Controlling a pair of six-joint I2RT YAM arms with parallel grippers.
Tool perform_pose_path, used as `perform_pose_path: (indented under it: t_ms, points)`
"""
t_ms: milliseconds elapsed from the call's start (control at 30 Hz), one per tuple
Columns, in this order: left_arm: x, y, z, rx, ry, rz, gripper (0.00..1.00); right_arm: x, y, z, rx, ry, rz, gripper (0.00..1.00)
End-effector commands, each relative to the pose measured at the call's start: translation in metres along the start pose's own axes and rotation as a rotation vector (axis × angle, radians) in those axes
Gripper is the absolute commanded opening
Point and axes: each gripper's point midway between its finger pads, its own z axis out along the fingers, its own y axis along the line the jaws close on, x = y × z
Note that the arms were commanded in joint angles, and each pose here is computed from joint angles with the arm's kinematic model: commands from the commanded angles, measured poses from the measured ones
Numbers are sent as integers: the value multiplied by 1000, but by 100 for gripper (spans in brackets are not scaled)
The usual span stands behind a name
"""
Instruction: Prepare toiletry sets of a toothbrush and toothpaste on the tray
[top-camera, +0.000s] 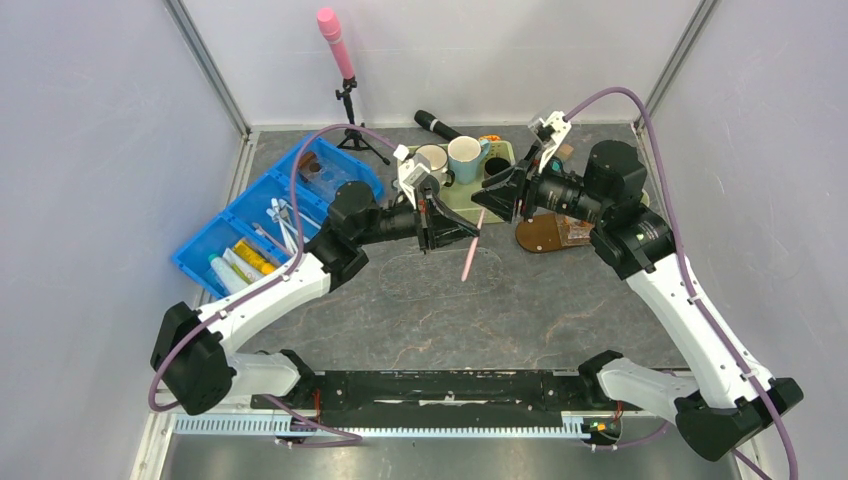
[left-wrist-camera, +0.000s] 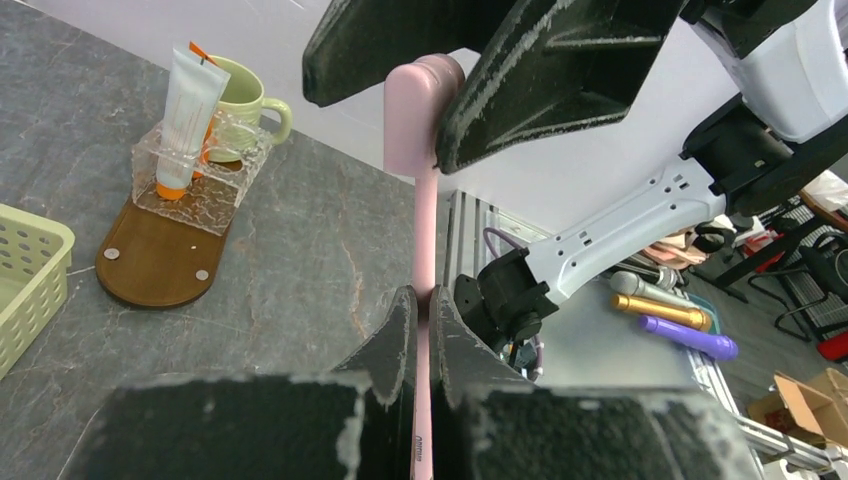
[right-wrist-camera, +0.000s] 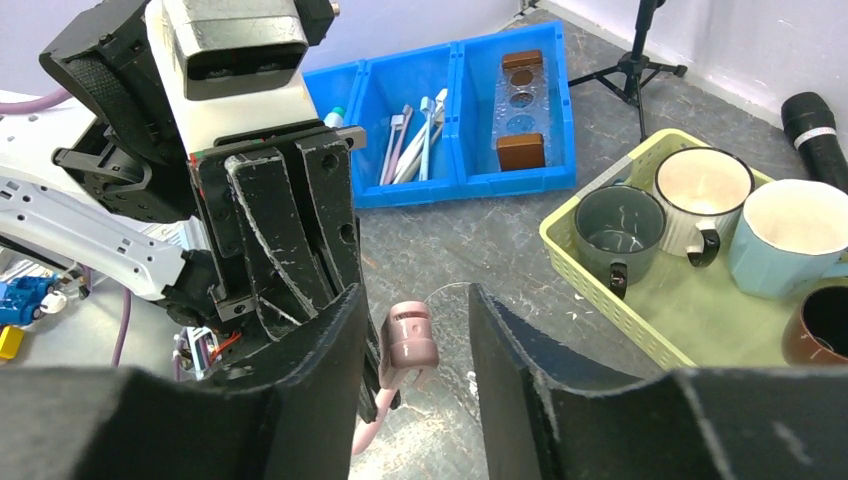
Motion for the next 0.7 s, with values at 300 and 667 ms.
perform_pose_path:
  t_ms: [300, 667]
  points:
    - [-12, -8, 5, 44, 2, 88, 2, -9, 9, -3, -22, -13, -14, 29]
    - [-17, -9, 6, 43, -7, 98, 2, -4, 10, -3, -36, -4, -10, 36]
